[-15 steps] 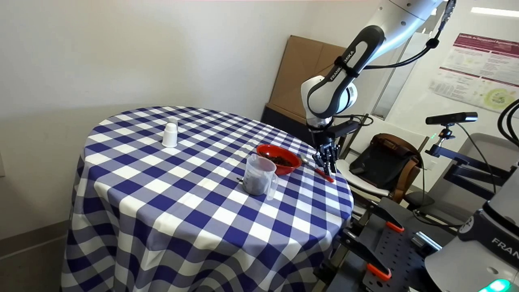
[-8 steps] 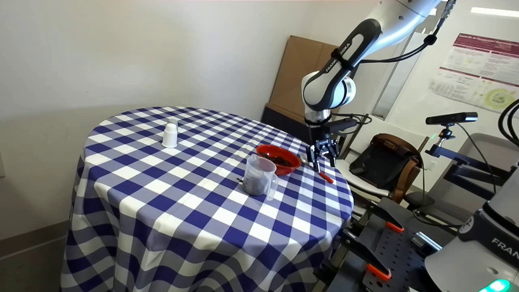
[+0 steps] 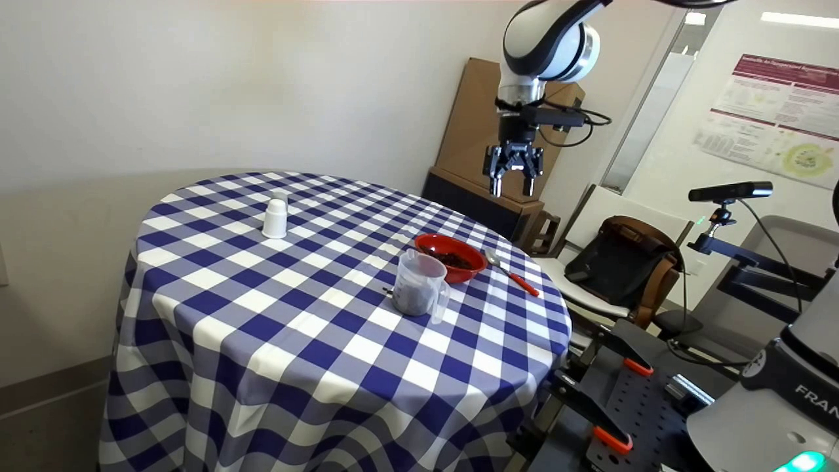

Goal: Pick up the spoon, take one spoon of objects from the red bowl and put it in the measuring cup

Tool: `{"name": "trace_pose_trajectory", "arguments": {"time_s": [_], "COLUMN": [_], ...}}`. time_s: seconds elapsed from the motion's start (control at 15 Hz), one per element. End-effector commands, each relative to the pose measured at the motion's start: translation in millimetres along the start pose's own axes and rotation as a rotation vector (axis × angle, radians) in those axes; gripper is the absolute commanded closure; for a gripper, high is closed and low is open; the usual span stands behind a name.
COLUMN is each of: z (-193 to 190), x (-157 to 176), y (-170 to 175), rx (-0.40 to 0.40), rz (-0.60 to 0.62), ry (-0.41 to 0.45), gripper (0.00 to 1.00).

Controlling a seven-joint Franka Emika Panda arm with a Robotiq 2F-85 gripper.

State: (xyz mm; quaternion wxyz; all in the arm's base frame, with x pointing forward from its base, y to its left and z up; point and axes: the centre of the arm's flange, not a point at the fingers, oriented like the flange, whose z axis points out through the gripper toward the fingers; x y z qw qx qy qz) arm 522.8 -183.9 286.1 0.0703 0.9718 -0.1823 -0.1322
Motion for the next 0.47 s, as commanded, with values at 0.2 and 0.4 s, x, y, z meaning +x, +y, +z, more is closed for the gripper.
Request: {"name": "trace_pose_trajectory", "arguments": {"time_s": [0.2,0.4], "z": [-51.5,-46.9], "x": [-31.0,-29.6], "y": [-23.3,-21.2], "rx": [0.015,0.014], "rz": [-0.002,0.002], "ry": [0.068,0.062], "gripper": [0.00,0.00]}}
